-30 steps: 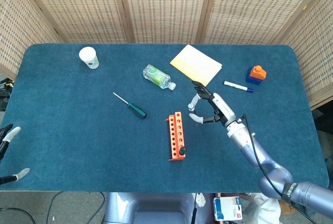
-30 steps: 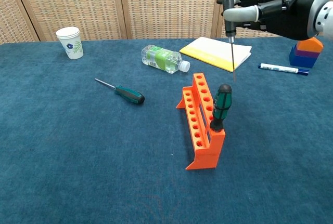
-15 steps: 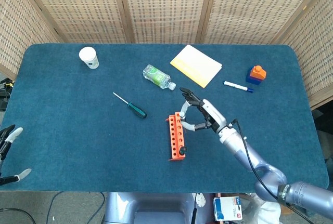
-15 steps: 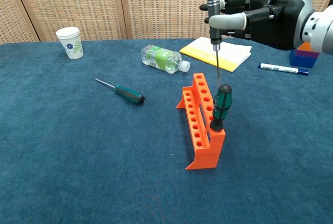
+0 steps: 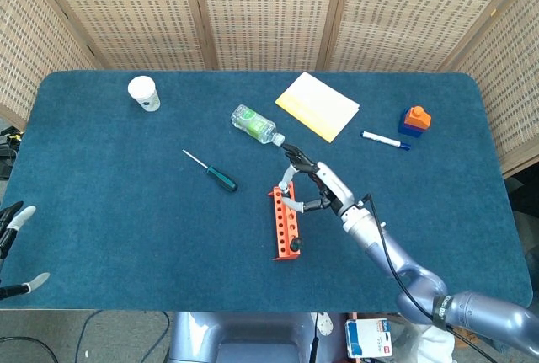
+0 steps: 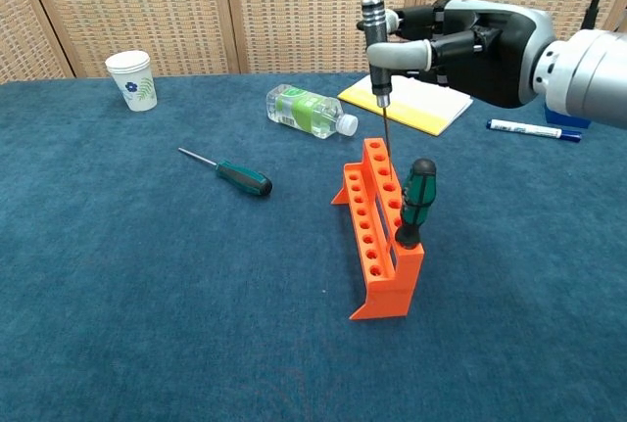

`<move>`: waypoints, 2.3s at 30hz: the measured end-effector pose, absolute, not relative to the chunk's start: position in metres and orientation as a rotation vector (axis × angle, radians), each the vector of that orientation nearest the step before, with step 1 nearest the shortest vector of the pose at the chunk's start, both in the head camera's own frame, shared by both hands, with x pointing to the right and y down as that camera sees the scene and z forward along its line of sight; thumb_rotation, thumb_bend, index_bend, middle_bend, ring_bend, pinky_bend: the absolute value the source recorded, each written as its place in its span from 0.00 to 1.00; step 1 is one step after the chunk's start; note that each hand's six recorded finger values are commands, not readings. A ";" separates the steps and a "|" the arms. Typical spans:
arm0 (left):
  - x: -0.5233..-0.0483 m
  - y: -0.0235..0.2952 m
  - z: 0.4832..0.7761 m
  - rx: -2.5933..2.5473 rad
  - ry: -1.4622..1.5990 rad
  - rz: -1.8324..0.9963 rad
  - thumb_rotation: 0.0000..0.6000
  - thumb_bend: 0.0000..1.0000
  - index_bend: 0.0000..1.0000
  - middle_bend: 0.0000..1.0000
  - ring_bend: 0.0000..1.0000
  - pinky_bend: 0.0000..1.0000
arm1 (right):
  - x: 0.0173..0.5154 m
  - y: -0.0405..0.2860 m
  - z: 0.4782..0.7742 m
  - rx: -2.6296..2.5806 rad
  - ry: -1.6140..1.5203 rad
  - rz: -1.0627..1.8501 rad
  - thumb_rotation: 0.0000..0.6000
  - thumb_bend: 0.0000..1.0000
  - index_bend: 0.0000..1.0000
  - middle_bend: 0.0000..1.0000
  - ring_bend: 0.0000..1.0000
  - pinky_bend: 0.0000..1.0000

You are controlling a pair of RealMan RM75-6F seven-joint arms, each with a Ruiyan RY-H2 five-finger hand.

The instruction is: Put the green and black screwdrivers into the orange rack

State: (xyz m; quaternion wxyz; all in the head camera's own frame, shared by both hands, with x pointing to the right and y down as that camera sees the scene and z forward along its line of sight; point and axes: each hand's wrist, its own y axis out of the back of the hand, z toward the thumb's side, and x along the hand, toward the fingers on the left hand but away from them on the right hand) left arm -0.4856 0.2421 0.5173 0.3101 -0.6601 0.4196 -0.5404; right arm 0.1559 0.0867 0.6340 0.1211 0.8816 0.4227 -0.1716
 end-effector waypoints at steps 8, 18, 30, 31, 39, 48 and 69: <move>-0.486 0.242 0.518 -1.744 1.109 -1.429 1.00 0.00 0.00 0.00 0.00 0.00 | 0.157 0.088 0.640 2.582 1.237 -0.522 1.00 0.30 0.65 0.00 0.00 0.00; -0.485 0.242 0.518 -1.748 1.106 -1.429 1.00 0.00 0.00 0.00 0.00 0.00 | 0.160 0.092 0.646 2.566 1.229 -0.523 1.00 0.33 0.65 0.00 0.00 0.00; -0.484 0.243 0.519 -1.759 1.099 -1.430 1.00 0.00 0.00 0.00 0.00 0.00 | 0.164 0.098 0.655 2.511 1.172 -0.415 1.00 0.39 0.66 0.00 0.00 0.00; -0.484 0.243 0.519 -1.760 1.099 -1.430 1.00 0.00 0.00 0.00 0.00 0.00 | 0.165 0.098 0.656 2.515 1.171 -0.410 1.00 0.39 0.66 0.00 0.00 0.00; -0.484 0.243 0.520 -1.760 1.094 -1.436 1.00 0.00 0.00 0.00 0.00 0.00 | 0.170 0.107 0.671 2.549 1.165 -0.395 1.00 0.38 0.66 0.00 0.00 0.00; -0.484 0.242 0.521 -1.759 1.095 -1.441 1.00 0.00 0.00 0.00 0.00 0.00 | 0.168 0.113 0.679 2.582 1.166 -0.378 1.00 0.36 0.67 0.00 0.00 0.00; -0.483 0.241 0.527 -1.758 1.078 -1.464 1.00 0.00 0.00 0.00 0.00 0.00 | 0.168 0.117 0.696 2.682 1.226 -0.348 1.00 0.36 0.67 0.00 0.00 0.00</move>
